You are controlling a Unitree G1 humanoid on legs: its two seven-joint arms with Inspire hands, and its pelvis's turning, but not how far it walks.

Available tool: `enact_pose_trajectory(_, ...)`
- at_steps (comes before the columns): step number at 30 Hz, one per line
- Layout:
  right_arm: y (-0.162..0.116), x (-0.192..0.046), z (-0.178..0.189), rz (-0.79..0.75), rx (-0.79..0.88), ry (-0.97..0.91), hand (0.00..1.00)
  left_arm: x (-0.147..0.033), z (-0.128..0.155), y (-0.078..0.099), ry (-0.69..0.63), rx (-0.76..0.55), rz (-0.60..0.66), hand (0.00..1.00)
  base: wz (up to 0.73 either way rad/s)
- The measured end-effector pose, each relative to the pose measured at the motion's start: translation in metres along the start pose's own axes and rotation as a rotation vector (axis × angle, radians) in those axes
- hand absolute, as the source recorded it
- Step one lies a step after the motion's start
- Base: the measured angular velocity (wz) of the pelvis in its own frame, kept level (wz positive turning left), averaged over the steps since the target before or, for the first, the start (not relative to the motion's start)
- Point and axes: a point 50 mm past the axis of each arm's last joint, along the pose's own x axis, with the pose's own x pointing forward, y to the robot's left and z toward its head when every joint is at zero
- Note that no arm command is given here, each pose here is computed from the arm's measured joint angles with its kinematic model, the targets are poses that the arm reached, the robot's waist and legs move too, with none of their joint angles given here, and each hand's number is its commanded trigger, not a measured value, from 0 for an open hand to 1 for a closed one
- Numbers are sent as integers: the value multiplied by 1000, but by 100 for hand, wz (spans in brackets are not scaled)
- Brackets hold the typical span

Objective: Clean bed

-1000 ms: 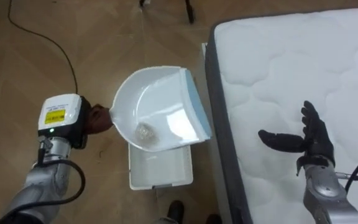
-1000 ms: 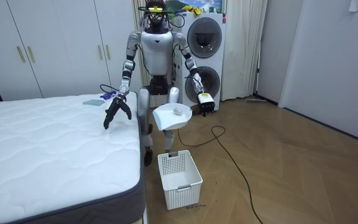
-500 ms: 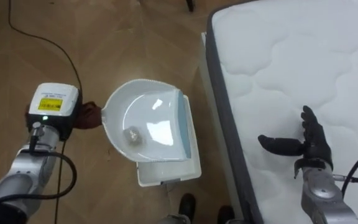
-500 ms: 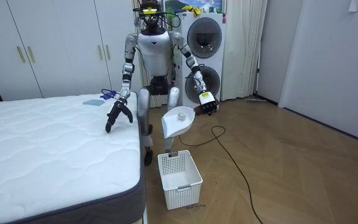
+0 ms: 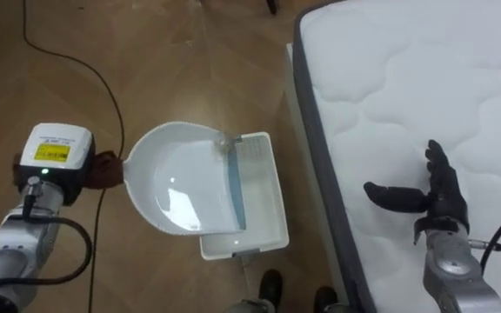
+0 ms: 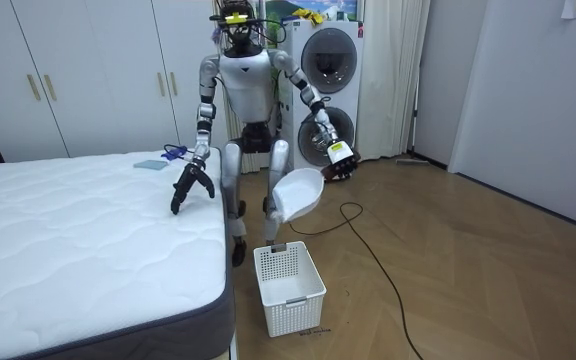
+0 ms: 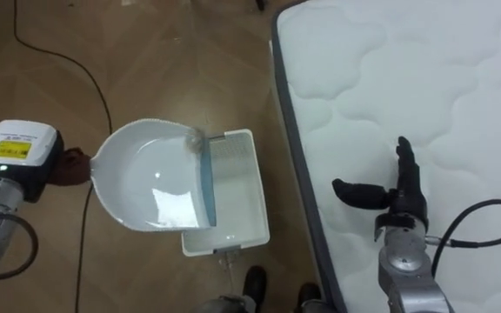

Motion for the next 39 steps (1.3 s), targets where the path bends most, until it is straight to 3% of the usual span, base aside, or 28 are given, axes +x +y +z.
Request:
enact_pose_trajectory(7,-3,-8,-3,-14,-97,-36,0,-1,-21,2,18,155,-14,100,0)
enact_pose_trajectory(15,-4,-11,-2,-19,-91,-49,0,-2,-29,2,38,216,-41,100,1)
enact_pose_trajectory(30,-7,-14,-8,-65,-82,-31,0,-10,-30,-9,38,203,-100,100,4)
enact_pose_trajectory(39,-14,-14,-9,-39,-51,-29,0,-10,-21,3,-16,155,9,100,-2)
